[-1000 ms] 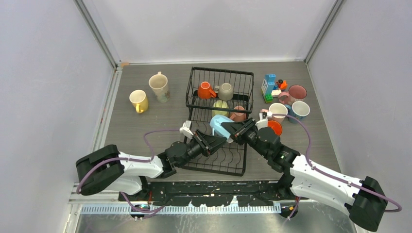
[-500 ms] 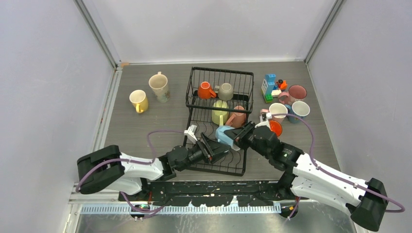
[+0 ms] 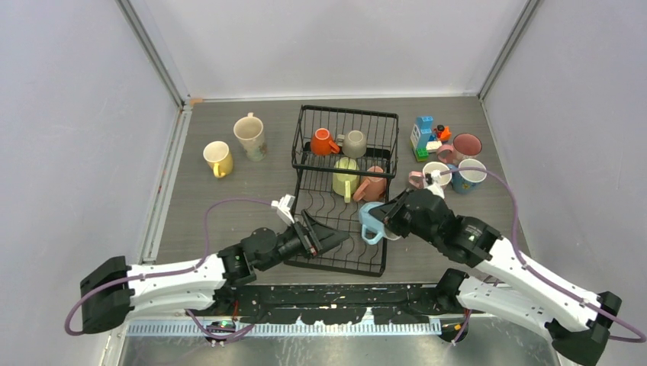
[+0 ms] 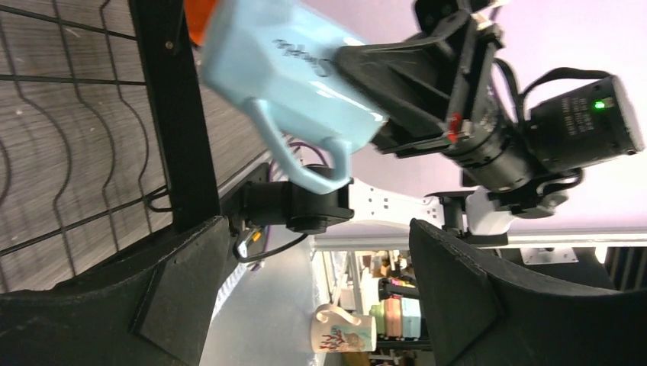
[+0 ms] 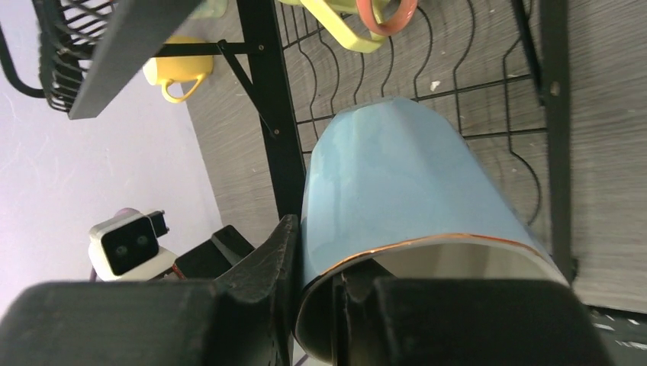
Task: Unload the cups from the dish rack
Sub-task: Place the cup at the center of the board, then move the cup to the dish rack.
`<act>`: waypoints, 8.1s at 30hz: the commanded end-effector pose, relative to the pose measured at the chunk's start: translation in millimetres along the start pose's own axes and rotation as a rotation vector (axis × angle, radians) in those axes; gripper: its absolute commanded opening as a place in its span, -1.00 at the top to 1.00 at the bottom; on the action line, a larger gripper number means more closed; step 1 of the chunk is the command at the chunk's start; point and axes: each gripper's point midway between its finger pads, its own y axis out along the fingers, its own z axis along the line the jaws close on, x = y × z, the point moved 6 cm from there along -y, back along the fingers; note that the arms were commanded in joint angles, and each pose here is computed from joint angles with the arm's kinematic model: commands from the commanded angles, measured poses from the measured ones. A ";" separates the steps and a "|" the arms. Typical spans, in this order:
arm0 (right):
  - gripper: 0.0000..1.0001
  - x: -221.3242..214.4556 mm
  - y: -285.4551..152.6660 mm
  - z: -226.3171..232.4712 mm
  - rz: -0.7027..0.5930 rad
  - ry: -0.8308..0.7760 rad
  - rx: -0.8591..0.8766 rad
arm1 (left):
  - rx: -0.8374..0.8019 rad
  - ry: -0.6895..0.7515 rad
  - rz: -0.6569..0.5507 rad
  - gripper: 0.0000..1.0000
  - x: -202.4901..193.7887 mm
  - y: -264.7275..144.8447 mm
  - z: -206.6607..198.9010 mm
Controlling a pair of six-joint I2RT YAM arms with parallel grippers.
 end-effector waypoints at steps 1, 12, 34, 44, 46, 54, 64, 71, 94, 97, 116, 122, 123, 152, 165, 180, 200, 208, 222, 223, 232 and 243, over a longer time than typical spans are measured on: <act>0.99 29.3 -46.8 19.0 -0.107 -0.043 0.013 | 0.082 0.103 0.001 -0.79 6.4 -10.7 4.2; 0.99 61.2 -86.5 -10.2 -0.244 -0.206 -0.280 | 0.152 0.256 0.044 -0.88 14.8 -19.1 -5.9; 0.99 190.9 -62.4 -59.8 -0.350 -0.036 -0.676 | 0.152 0.286 0.155 -0.89 14.9 -19.0 -20.4; 0.99 226.1 -29.2 -104.5 -0.299 0.156 -0.701 | 0.160 0.284 0.183 -0.90 12.6 -22.7 -20.0; 0.99 228.4 -20.4 -109.8 -0.275 0.171 -0.703 | 0.158 0.284 0.182 -0.90 12.9 -22.2 -19.4; 0.99 238.3 6.3 -128.3 -0.238 0.199 -0.728 | 0.171 0.271 0.192 -0.90 11.4 -19.8 -13.1; 0.99 250.6 20.0 -138.2 -0.239 0.218 -0.764 | 0.171 0.259 0.194 -0.90 10.7 -23.0 -10.5; 0.87 250.6 25.3 -145.7 -0.220 0.225 -0.786 | 0.160 0.260 0.189 -0.90 11.5 -26.3 -13.2; 0.07 247.9 13.3 -142.5 -0.233 0.201 -0.811 | 0.162 0.246 0.170 -0.90 12.9 -32.3 -12.2; 0.01 248.7 3.9 -133.3 -0.258 0.193 -0.797 | 0.168 0.255 0.172 -0.90 13.4 -33.4 -13.1; -1.00 226.4 -62.2 -74.9 -0.362 0.104 -0.641 | 0.316 0.480 -0.003 -0.92 43.1 -11.1 3.8; -1.00 208.9 -82.3 -59.9 -0.401 0.075 -0.559 | 0.363 0.606 -0.134 -0.88 61.2 6.7 13.8; -1.00 206.4 -84.6 -59.3 -0.407 0.072 -0.554 | 0.370 0.631 -0.155 -0.87 63.1 9.3 16.4; -0.99 154.7 -107.6 -56.6 -0.410 0.020 -0.413 | 0.601 0.870 -0.417 -0.50 79.3 106.6 92.3; -0.99 152.4 -105.7 -58.7 -0.406 0.019 -0.404 | 0.651 0.919 -0.368 -0.08 89.6 123.8 98.5; -1.00 152.7 -106.0 -56.7 -0.401 0.010 -0.396 | 0.641 0.901 -0.361 0.05 91.2 132.4 107.5; -1.00 146.6 -107.0 -61.0 -0.395 -0.015 -0.397 | 0.589 0.890 -0.434 0.43 92.5 137.1 115.5; -1.00 145.3 -105.4 -63.1 -0.394 -0.010 -0.395 | 0.592 0.897 -0.423 0.72 90.2 127.3 117.4; -1.00 142.6 -101.6 -67.2 -0.388 -0.003 -0.389 | 0.591 0.924 -0.395 0.87 81.7 109.7 113.1; -1.00 142.3 -101.1 -67.6 -0.387 -0.003 -0.388 | 0.589 0.925 -0.389 0.86 80.2 108.2 112.8; -1.00 142.5 -96.2 -71.1 -0.387 0.005 -0.382 | 0.566 0.931 -0.334 0.89 66.7 95.3 107.0; -1.00 141.2 -91.1 -76.2 -0.386 0.009 -0.377 | 0.531 0.910 -0.265 0.92 45.4 71.4 104.9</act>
